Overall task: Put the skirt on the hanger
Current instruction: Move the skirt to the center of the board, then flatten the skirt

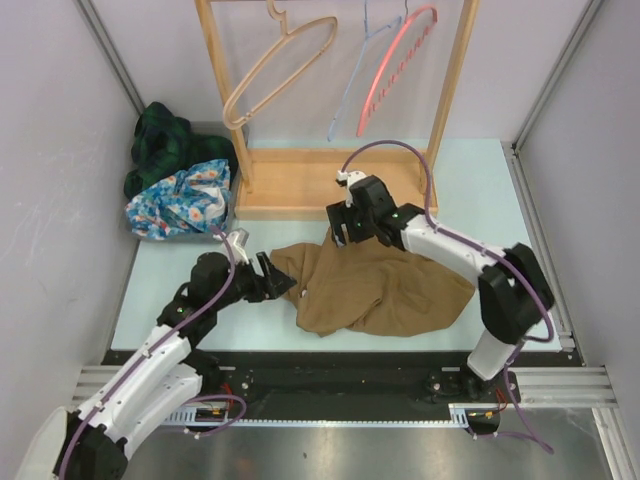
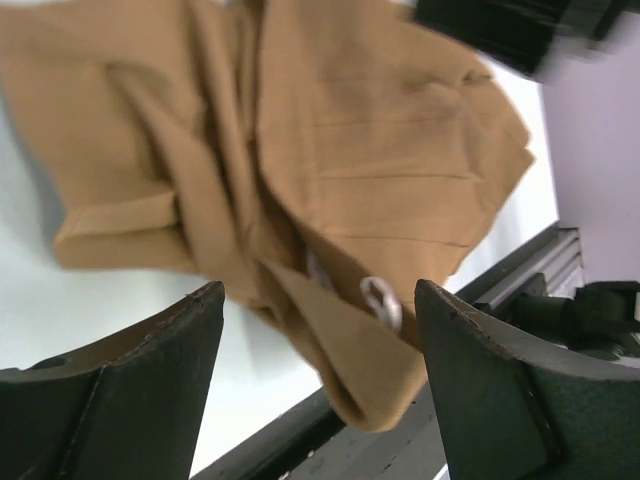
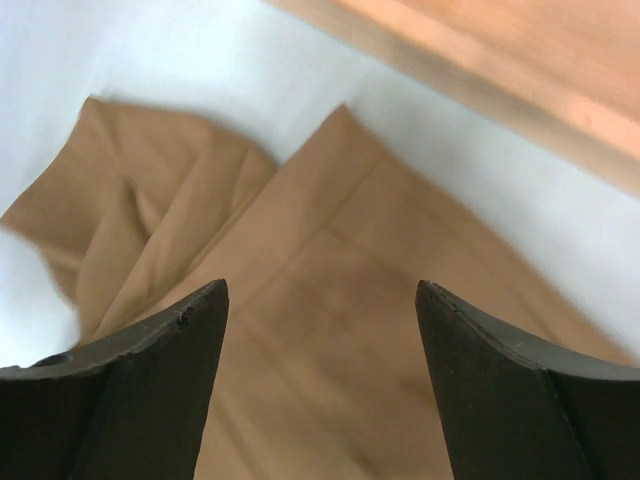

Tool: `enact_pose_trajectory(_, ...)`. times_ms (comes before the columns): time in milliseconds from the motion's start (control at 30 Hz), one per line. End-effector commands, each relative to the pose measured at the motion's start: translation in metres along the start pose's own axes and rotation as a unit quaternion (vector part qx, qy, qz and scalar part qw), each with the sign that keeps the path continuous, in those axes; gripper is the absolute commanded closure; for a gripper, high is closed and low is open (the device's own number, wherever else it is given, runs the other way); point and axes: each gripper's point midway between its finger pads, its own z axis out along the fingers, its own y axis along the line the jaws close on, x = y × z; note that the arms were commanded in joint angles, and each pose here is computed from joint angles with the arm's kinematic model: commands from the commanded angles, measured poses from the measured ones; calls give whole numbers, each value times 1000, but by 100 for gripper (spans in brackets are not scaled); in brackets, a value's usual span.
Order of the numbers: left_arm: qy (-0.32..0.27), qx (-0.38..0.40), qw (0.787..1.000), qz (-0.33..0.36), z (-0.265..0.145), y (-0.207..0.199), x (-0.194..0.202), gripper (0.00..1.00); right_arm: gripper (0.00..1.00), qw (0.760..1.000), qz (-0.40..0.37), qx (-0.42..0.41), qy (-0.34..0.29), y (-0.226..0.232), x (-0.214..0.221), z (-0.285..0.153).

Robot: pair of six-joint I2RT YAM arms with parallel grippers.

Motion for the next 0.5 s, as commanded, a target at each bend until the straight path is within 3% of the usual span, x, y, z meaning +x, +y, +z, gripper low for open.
enact_pose_trajectory(0, -56, 89, 993, 45, -9, -45, -29, 19, 21, 999, -35, -20, -30, -4, -32, 32)
enact_pose_trajectory(200, -27, 94, 994, 41, -3, -59, -21, 18, 24, 1000, -25, -8, 4, -25, -29, 80)
enact_pose_trajectory(467, -1, 18, 998, 53, 12, -33, 7, 14, 20, 999, -33, -15, 38, -28, -9, 116)
